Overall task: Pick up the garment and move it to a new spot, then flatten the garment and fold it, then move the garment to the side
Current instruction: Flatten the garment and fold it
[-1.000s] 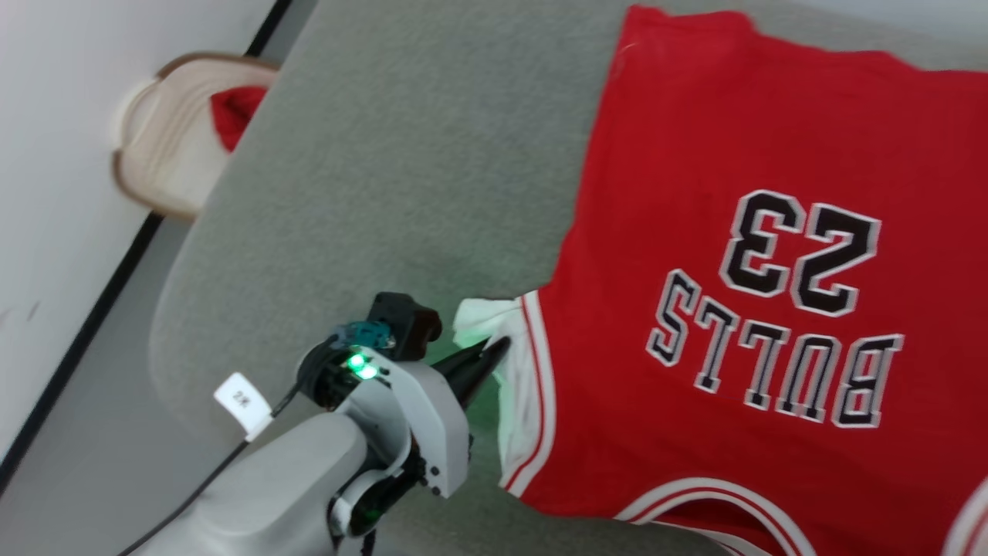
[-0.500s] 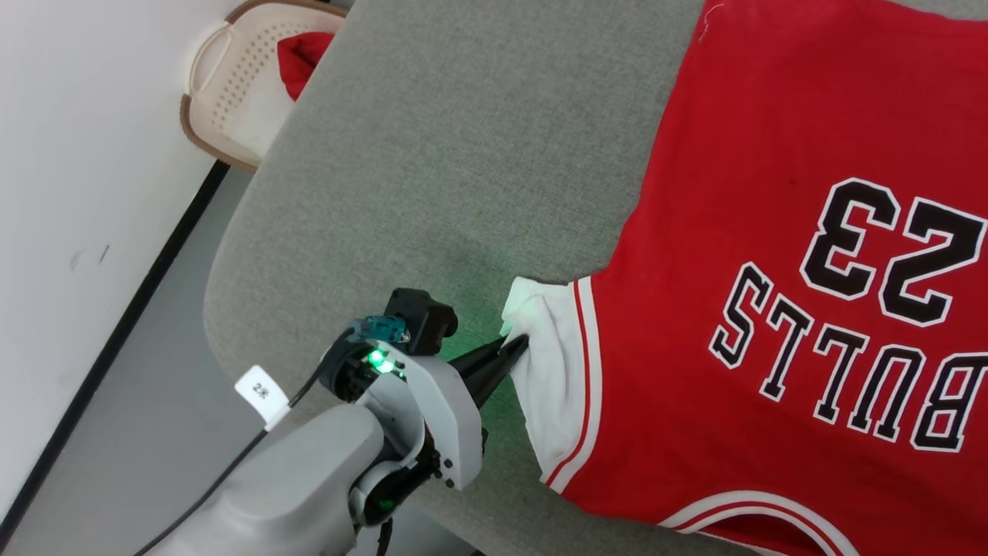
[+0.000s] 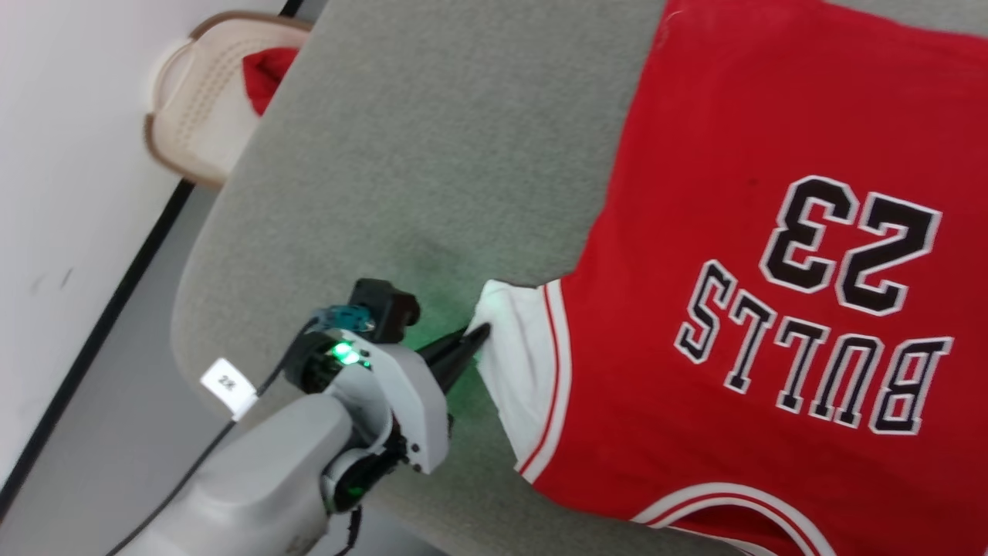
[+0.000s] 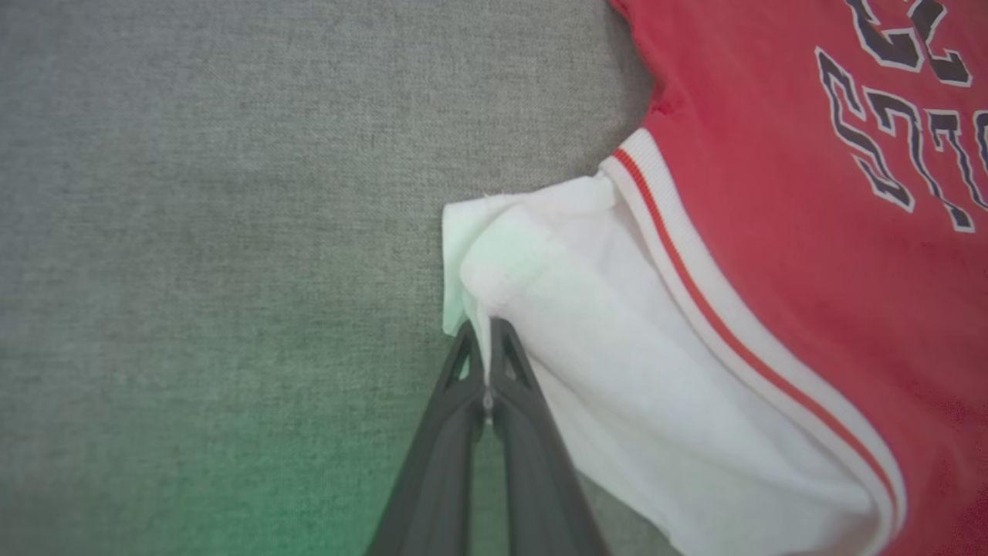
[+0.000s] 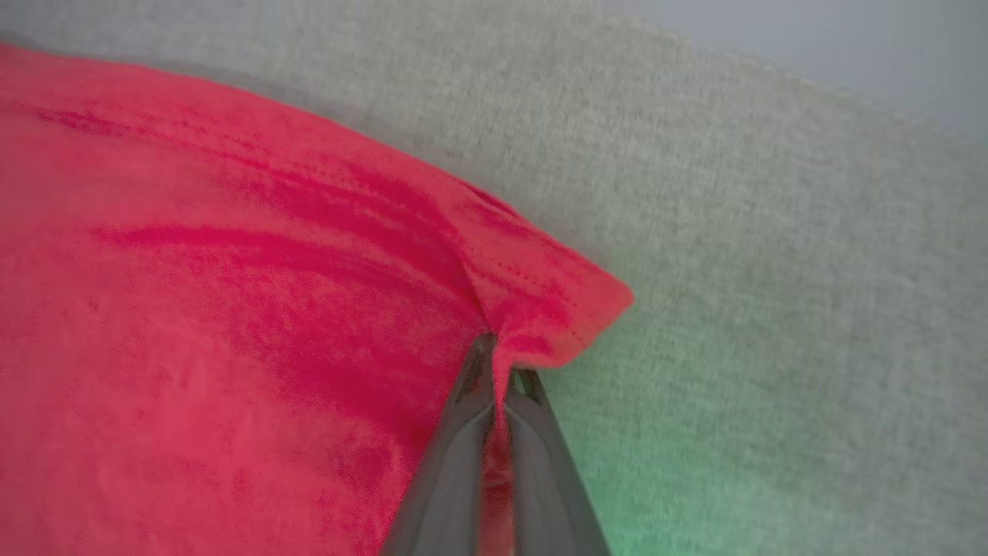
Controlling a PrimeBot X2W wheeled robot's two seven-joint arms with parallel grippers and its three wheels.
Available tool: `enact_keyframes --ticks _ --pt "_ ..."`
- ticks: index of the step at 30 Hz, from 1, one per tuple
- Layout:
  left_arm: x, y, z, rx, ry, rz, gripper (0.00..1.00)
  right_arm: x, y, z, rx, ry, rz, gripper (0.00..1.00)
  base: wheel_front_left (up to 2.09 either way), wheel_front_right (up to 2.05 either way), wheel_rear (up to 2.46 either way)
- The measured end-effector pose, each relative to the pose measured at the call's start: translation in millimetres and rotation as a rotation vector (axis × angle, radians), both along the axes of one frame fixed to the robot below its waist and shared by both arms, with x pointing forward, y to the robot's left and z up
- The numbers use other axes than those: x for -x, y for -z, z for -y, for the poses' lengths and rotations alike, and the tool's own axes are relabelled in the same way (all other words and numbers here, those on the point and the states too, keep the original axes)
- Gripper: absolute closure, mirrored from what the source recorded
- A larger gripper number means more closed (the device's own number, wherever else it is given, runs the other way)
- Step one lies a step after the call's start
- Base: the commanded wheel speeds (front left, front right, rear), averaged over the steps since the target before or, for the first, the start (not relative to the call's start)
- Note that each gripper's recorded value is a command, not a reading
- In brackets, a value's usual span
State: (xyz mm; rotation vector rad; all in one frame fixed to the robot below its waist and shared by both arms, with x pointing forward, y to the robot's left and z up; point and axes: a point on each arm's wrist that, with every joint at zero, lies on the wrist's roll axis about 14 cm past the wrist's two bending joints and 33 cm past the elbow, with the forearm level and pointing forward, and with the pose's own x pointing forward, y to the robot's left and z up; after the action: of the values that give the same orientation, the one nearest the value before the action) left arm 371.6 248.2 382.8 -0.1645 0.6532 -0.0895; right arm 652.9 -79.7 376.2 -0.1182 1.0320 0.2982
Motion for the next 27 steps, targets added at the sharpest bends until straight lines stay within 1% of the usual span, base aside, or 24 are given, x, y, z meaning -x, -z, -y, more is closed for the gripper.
enact_keyframes --ticks 5,8,14,19,27 --pt "-2.2 -3.1 -5.2 -0.003 -0.002 0.010 1.00 24.4 -8.6 3.0 -0.022 -0.033 -0.035 1.00 0.00 0.00 0.00" --pt "-2.4 -5.1 -6.6 -0.007 0.005 0.014 1.00 43.0 -14.3 6.2 -0.057 -0.053 -0.047 1.00 0.00 0.00 0.00" --pt "-0.4 -9.0 -7.5 -0.009 0.015 0.022 1.00 85.2 -26.3 26.8 -0.085 -0.094 -0.048 1.00 0.00 0.00 0.00" --pt "0.6 -14.6 3.0 0.006 0.041 0.037 1.00 126.1 -33.4 51.5 -0.113 -0.088 -0.046 1.00 0.00 0.00 0.00" --pt "3.1 -25.5 22.9 0.021 0.092 0.064 1.00 191.8 -41.7 92.2 -0.144 -0.031 -0.037 1.00 0.00 0.00 0.00"
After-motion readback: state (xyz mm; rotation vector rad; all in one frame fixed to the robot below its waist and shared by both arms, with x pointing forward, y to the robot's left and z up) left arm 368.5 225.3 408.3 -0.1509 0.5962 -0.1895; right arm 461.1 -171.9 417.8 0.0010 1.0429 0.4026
